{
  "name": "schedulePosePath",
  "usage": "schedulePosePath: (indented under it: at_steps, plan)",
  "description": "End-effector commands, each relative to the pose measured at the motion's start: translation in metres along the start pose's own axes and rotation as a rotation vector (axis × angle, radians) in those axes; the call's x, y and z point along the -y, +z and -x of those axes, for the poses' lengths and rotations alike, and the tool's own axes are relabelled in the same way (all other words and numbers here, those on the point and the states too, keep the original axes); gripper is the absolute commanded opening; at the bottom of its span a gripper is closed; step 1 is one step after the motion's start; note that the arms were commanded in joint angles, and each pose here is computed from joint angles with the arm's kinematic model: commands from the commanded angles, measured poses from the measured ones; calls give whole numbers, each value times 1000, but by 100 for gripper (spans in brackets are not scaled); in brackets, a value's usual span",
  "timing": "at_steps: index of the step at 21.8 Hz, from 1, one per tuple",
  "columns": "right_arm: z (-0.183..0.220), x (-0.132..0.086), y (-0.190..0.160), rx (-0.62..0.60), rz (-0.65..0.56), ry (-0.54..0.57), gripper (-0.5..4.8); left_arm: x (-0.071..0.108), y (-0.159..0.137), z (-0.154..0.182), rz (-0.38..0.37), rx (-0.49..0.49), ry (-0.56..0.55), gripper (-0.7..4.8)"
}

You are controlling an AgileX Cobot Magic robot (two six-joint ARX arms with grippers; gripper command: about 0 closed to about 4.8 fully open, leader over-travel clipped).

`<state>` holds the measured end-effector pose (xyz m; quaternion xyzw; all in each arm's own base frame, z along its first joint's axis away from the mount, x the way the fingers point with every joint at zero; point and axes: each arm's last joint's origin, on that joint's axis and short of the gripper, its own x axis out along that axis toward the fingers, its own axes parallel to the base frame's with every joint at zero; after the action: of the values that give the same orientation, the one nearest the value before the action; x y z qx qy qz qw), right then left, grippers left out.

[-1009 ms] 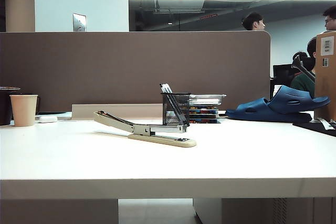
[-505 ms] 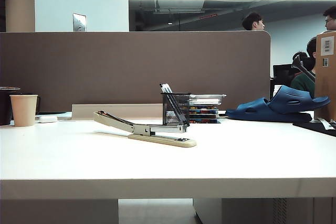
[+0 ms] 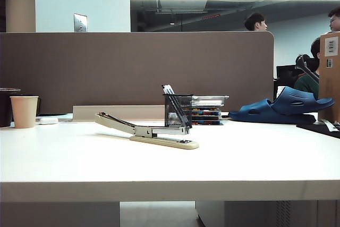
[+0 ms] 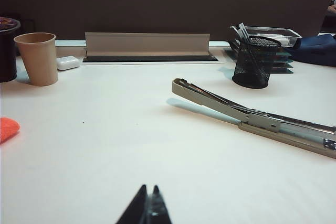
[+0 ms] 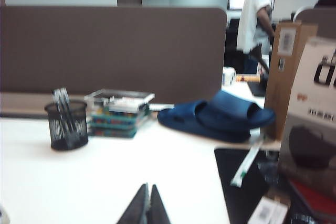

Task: Pick up a set of staples and put them into the open stapler.

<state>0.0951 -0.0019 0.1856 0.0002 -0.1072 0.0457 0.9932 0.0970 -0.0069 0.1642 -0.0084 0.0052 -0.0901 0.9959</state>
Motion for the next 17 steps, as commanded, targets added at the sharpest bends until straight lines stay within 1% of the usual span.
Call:
schedulePosePath:
  at_steps: [1,10,17]
  plan:
    - [1,0,-8,-70,-9,-1,-9,0,1,0,-3,9,-3,-6]
    - [3,0,-23,-224,-33,-5,-8,0,1,0,-3,9,-4,-6]
    - [3,0,-25,-244,-36,-6,-9,0,1,0,-3,9,-4,-6]
